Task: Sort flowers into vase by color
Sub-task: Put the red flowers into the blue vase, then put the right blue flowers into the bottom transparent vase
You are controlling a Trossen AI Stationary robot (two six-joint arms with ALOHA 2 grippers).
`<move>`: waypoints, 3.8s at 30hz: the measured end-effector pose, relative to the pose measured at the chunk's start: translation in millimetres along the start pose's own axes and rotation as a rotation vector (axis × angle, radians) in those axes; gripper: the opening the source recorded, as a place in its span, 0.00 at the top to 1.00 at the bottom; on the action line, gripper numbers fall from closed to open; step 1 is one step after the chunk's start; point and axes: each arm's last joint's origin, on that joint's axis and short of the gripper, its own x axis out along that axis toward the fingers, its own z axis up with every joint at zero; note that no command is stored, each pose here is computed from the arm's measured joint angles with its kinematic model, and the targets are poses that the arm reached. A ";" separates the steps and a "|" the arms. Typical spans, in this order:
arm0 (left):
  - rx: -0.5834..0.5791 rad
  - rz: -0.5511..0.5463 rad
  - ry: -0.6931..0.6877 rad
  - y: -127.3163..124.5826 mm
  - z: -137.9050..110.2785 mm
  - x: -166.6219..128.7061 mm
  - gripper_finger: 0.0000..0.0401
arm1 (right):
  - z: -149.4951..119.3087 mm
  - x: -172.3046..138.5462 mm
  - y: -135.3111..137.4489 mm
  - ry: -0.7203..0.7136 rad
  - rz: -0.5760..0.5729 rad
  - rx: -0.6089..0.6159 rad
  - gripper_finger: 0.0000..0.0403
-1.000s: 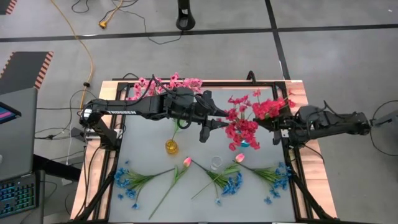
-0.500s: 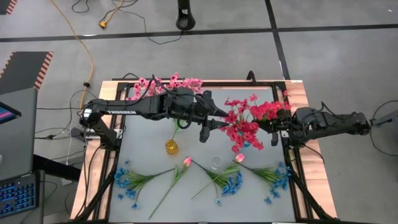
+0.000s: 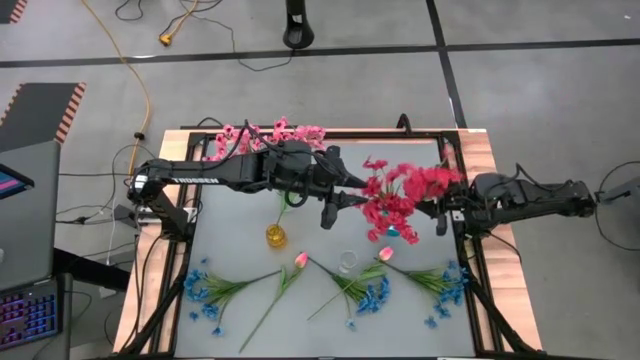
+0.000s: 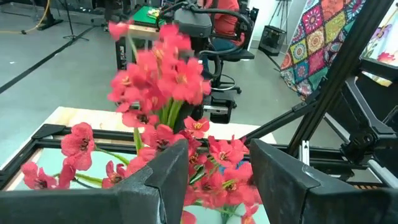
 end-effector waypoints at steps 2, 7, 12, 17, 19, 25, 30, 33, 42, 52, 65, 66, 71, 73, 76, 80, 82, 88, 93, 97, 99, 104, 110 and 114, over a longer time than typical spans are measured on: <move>-0.001 -0.015 0.002 -0.7 1.0 -1.9 0.60 | -2.8 0.0 -0.5 0.029 -0.005 -0.006 0.57; 0.030 -0.027 0.007 -3.1 6.6 -13.4 0.60 | -7.7 -0.3 -1.4 0.078 -0.014 -0.017 0.46; 0.051 -0.010 0.052 -5.2 10.4 -31.5 0.60 | -12.1 -0.9 -2.3 0.124 -0.020 -0.051 0.44; 0.049 0.027 0.106 -6.0 11.4 -47.5 0.60 | -16.9 -2.3 -3.4 0.183 -0.027 -0.065 0.43; 0.061 0.033 0.137 -6.2 10.5 -53.5 0.60 | -16.6 -4.6 -3.9 0.217 -0.033 -0.069 0.43; 0.105 0.078 0.211 -6.0 7.8 -67.2 0.60 | 3.7 -16.0 -2.6 0.205 -0.031 -0.050 0.43; 0.108 0.102 0.274 -8.6 2.1 -70.8 0.60 | 11.4 -23.6 -2.9 0.264 -0.047 -0.016 0.43; 0.119 0.114 0.299 -11.7 -0.9 -71.2 0.60 | 12.9 -23.0 -1.7 0.276 -0.024 -0.013 0.43; 0.131 0.121 0.328 -17.4 -4.4 -71.7 0.60 | 26.0 -35.7 -2.0 0.511 -0.094 0.051 0.43; 0.135 0.122 0.364 -17.2 -7.7 -72.7 0.60 | 27.0 -17.0 6.5 0.808 -0.128 0.258 0.43; 0.147 0.121 0.382 -16.6 -10.9 -71.8 0.60 | 6.7 10.8 36.9 1.145 -0.144 0.409 0.45; 0.148 0.121 0.382 -16.6 -10.9 -71.8 0.60 | 5.3 10.5 40.1 1.161 -0.148 0.416 0.46; 0.148 0.121 0.382 -16.7 -10.9 -71.8 0.60 | -1.0 7.4 59.0 1.214 -0.143 0.427 0.47; 0.148 0.121 0.382 -16.7 -10.9 -71.8 0.60 | -4.1 6.4 67.2 1.230 -0.146 0.425 0.47; 0.147 0.121 0.382 -16.7 -10.9 -71.8 0.60 | -9.4 6.4 80.1 1.238 -0.168 0.434 0.47; 0.142 0.122 0.382 -16.7 -10.9 -71.8 0.60 | -20.2 11.1 99.6 1.231 -0.193 0.393 0.47; 0.142 0.122 0.382 -16.7 -10.9 -71.8 0.60 | -27.5 15.4 110.0 1.230 -0.201 0.364 0.47; 0.140 0.122 0.381 -16.7 -10.8 -71.8 0.60 | -53.7 33.6 136.8 1.269 -0.219 0.293 0.47; 0.138 0.122 0.381 -16.7 -10.8 -71.8 0.60 | -75.7 49.9 150.2 1.294 -0.258 0.260 0.47; 0.138 0.122 0.381 -16.7 -10.8 -71.8 0.60 | -91.3 58.6 154.3 1.324 -0.312 0.223 0.47; 0.140 0.122 0.381 -16.7 -10.8 -71.8 0.60 | -98.2 62.4 155.1 1.339 -0.340 0.206 0.47; 0.141 0.122 0.381 -16.7 -10.8 -71.8 0.60 | -110.9 71.6 157.6 1.352 -0.364 0.187 0.47; 0.143 0.121 0.381 -16.7 -10.8 -71.8 0.60 | -123.4 80.9 158.1 1.369 -0.391 0.167 0.47; 0.143 0.121 0.381 -16.7 -10.8 -71.8 0.60 | -132.8 84.6 157.9 1.388 -0.426 0.145 0.47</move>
